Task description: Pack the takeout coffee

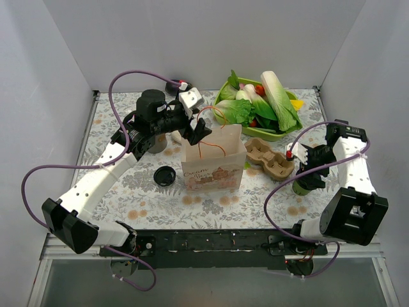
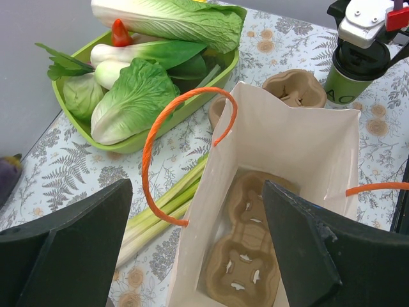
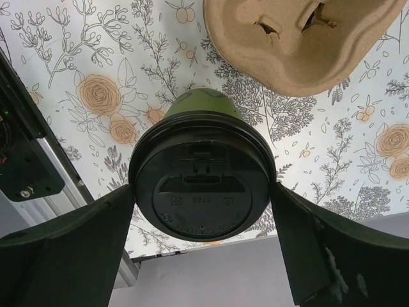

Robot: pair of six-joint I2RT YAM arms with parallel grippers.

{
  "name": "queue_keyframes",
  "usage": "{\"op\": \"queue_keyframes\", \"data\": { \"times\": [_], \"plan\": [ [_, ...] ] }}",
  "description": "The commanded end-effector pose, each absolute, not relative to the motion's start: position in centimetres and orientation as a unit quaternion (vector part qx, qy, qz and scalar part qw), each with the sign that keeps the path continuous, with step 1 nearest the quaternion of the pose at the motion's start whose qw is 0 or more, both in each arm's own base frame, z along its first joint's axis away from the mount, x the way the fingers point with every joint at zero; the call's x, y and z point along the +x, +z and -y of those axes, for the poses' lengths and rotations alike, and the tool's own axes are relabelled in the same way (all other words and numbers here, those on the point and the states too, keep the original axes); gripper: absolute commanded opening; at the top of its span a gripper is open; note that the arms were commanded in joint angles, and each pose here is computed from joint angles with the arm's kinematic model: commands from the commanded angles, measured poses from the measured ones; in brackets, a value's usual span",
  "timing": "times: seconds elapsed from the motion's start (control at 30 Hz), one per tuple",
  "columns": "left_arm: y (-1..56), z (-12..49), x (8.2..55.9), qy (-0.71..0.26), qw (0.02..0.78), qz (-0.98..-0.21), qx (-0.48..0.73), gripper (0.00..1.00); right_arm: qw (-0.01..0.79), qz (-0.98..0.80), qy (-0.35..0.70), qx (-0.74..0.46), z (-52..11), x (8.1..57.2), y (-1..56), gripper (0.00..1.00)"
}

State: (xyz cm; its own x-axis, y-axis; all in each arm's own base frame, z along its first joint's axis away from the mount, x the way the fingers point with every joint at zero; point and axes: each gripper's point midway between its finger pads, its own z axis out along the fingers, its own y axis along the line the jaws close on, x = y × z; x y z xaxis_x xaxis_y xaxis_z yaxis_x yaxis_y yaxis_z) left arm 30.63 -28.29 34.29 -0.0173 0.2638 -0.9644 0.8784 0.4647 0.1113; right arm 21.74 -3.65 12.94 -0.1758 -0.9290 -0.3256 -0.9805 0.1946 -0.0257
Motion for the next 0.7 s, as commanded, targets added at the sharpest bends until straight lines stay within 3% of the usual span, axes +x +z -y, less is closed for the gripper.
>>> {"op": "queue_keyframes", "data": {
  "times": [0.0, 0.67],
  "plan": [
    [34.76, 28.29, 30.6, -0.281, 0.556, -0.649, 0.438, 0.84, 0.125, -0.766, 0.101, -0.623, 3.75, 21.52, 12.73, 0.93],
    [34.53, 28.42, 30.53, -0.287, 0.552, -0.649, 0.437, 0.84, 0.103, -0.82, 0.119, -0.55, 3.95, 21.91, 12.38, 0.64]
  ]
}}
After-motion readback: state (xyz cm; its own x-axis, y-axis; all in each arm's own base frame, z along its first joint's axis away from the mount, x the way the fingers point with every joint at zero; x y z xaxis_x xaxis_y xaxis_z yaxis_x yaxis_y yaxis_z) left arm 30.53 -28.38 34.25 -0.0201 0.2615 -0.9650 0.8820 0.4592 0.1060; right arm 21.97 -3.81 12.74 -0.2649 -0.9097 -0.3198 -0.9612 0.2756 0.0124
